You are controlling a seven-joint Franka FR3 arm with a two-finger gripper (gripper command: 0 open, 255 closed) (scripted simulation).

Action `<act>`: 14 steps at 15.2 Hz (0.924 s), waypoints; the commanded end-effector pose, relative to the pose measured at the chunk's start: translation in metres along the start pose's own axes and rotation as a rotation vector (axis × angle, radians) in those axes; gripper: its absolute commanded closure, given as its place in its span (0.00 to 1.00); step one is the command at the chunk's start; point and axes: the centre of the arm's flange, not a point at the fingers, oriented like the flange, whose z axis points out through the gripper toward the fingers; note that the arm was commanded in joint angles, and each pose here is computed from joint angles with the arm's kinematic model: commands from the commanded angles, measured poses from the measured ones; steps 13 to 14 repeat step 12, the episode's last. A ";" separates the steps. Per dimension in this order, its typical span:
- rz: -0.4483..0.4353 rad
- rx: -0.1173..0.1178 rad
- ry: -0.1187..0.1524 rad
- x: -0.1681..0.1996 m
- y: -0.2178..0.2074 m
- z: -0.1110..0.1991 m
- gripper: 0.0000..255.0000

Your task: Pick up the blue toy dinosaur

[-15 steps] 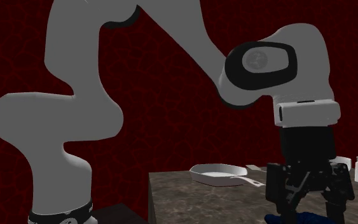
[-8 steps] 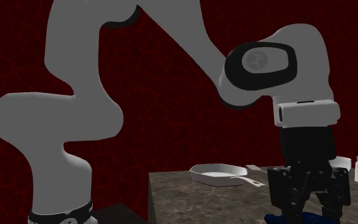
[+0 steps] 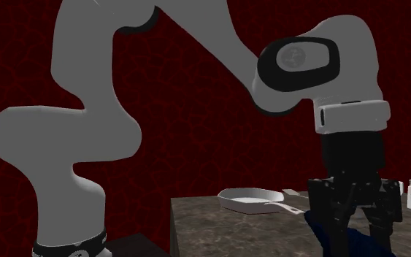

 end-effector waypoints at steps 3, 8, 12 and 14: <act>0.000 0.000 0.000 0.001 0.002 -0.022 1.00; 0.000 0.000 0.000 0.002 0.003 -0.048 1.00; 0.000 0.000 0.000 0.003 0.003 -0.060 1.00; 0.000 0.000 0.000 0.003 0.003 -0.060 1.00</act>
